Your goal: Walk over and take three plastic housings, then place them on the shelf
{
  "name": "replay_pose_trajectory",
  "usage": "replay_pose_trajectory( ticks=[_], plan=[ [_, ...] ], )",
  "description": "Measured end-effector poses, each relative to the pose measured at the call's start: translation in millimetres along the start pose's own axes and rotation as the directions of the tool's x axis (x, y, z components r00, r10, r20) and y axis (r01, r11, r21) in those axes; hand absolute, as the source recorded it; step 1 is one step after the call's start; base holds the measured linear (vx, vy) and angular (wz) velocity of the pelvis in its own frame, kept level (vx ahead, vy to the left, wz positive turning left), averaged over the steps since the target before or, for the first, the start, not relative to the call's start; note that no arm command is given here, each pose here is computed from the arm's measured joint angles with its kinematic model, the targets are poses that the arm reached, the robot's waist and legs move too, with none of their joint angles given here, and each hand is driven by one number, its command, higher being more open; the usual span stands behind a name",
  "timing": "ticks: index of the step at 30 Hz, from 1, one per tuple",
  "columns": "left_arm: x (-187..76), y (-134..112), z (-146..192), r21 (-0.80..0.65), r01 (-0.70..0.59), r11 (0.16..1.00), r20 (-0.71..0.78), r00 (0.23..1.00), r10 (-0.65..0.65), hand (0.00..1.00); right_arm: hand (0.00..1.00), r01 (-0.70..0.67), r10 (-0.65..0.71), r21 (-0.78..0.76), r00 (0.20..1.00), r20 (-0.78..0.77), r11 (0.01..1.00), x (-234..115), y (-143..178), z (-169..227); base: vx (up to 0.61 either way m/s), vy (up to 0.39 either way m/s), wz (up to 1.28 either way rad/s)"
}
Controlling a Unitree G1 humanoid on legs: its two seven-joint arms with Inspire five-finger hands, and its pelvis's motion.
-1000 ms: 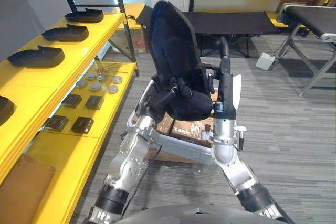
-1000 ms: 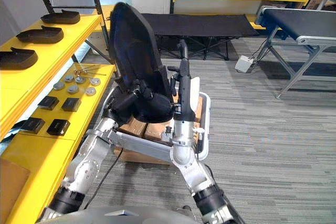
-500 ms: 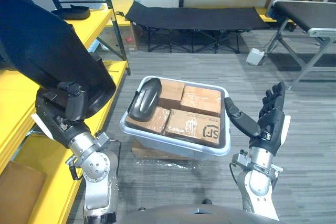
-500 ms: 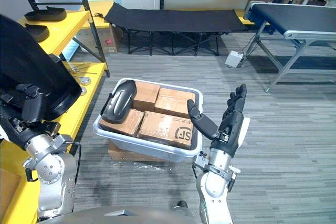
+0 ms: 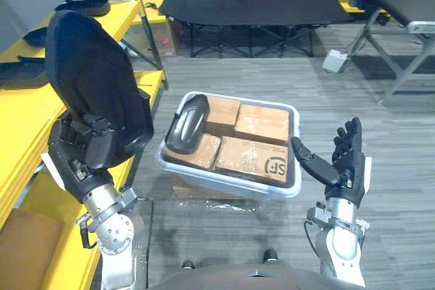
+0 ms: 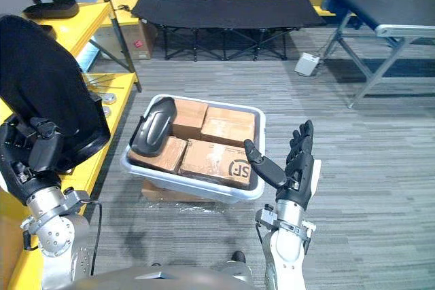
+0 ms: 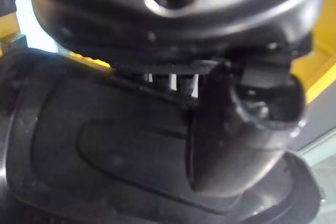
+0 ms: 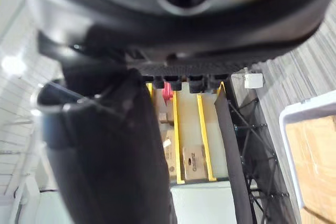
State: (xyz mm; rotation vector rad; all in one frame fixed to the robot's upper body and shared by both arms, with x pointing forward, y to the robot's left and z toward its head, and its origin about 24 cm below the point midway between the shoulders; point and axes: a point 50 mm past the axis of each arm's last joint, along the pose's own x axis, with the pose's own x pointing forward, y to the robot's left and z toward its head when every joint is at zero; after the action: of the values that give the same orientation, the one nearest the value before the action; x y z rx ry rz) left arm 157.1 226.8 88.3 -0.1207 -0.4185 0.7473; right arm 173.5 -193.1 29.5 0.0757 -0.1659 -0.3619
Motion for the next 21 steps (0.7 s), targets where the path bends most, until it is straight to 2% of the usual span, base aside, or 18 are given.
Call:
replay_pose_trajectory(
  ticks=[3, 4, 6, 10, 13, 19, 21],
  plan=[
    [3.4, 6.9, 9.1, 0.014, 0.0, 1.0, 0.04, 0.999, -0.001, 0.0, 1.0, -0.079, 0.078, 0.005, 0.997, 0.017, 0.997, 9.1, 11.9, 1.7, 0.01, -0.026, 0.61],
    [5.7, 11.8, 14.5, 0.025, -0.003, 1.0, 0.064, 0.998, 0.002, 0.0, 1.0, -0.161, 0.161, -0.003, 0.986, 0.049, 0.987, 18.2, 22.9, 7.3, 0.01, -0.028, 0.48],
    [5.8, 17.6, 18.0, 0.033, -0.011, 0.999, 0.072, 0.997, 0.009, 0.0, 1.0, -0.239, 0.239, -0.002, 0.967, 0.085, 0.971, 25.5, 35.0, 13.4, 0.01, -0.029, 0.49],
    [1.1, 25.8, 18.9, 0.04, -0.02, 0.999, 0.034, 0.999, 0.019, 0.0, 1.0, -0.356, 0.343, 0.077, 0.929, 0.141, 0.931, 38.0, 56.6, 24.9, -0.04, -0.027, 0.69],
    [-0.7, 20.3, 13.3, 0.012, 0.07, 0.997, -0.027, 0.997, -0.07, 0.0, 1.0, -0.341, 0.333, 0.103, 0.939, 0.084, 0.935, 33.7, 52.2, 17.9, -0.04, -0.004, 1.61],
    [-4.0, 14.3, 11.0, -0.06, 0.2, 0.978, -0.053, 0.978, -0.203, 0.0, 1.0, -0.325, 0.324, 0.064, 0.946, 0.024, 0.944, 26.6, 51.2, 9.4, 0.01, 0.091, 0.8],
    [-4.0, 6.1, 11.5, -0.08, 0.289, 0.954, -0.045, 0.955, -0.293, 0.0, 1.0, -0.292, 0.292, 0.062, 0.956, 0.016, 0.954, 22.5, 44.4, 9.5, 0.02, 0.116, 0.71]
  ],
)
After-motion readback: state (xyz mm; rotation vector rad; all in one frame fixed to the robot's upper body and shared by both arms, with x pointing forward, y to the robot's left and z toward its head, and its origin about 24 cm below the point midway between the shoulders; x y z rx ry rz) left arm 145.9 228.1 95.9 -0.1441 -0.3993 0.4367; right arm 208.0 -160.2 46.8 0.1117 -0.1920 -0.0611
